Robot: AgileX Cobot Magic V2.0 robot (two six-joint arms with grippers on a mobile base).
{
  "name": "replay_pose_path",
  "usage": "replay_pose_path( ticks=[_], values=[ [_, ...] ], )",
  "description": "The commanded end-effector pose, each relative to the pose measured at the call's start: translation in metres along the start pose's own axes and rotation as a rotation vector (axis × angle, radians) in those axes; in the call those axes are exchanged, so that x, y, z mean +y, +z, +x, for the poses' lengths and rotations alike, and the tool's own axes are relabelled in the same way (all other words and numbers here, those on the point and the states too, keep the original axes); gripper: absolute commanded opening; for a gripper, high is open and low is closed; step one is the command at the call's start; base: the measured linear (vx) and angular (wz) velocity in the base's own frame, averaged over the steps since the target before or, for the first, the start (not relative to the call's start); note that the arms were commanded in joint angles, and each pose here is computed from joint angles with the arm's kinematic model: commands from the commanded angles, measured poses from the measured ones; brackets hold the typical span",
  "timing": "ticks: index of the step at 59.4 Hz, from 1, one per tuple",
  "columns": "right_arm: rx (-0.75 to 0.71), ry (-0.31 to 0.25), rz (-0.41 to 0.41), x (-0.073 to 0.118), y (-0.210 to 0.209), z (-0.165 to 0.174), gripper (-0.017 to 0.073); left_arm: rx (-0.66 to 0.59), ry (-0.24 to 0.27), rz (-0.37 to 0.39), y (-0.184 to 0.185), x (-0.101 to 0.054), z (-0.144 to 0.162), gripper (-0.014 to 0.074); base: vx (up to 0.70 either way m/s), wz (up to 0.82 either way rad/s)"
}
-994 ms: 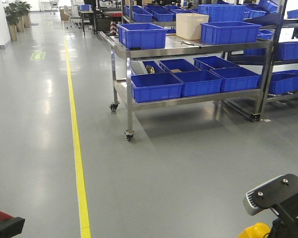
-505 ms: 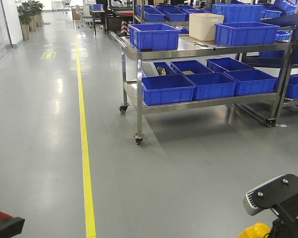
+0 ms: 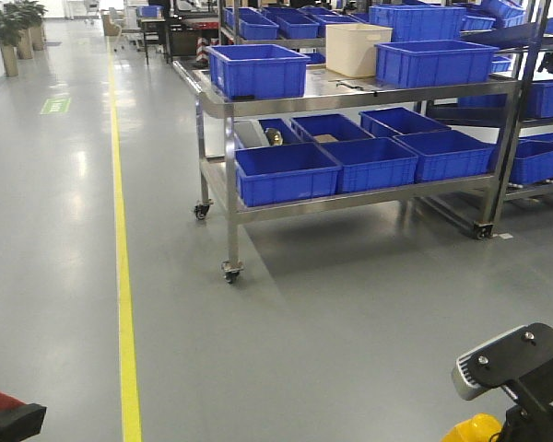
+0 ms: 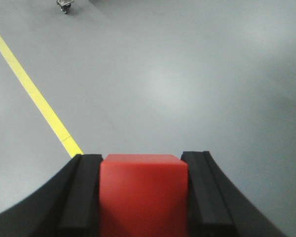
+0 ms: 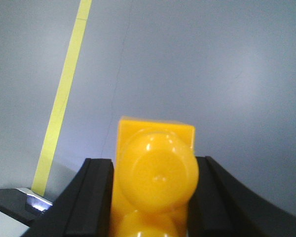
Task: Pick red and yellow blocks into blue bin
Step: 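Drive the base away from the table holding both blocks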
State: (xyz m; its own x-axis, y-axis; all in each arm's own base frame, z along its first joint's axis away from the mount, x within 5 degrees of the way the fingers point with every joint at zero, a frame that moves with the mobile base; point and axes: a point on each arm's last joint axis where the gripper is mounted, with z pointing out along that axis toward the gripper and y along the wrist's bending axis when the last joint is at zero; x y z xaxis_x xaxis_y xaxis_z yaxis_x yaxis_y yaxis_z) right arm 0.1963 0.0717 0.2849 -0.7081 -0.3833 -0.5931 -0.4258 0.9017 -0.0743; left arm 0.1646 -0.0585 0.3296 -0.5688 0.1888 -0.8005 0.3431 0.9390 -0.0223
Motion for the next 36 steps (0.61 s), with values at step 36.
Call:
replay_pose_path(
  ticks=[36],
  values=[
    [-0.106, -0.006, 0.019, -0.0026, -0.0116, -0.012, 0.0314, -0.099, -0.004, 0.005, -0.0063, -0.0011, -0.0128, 0.0239, 0.38, -0.17]
  ],
)
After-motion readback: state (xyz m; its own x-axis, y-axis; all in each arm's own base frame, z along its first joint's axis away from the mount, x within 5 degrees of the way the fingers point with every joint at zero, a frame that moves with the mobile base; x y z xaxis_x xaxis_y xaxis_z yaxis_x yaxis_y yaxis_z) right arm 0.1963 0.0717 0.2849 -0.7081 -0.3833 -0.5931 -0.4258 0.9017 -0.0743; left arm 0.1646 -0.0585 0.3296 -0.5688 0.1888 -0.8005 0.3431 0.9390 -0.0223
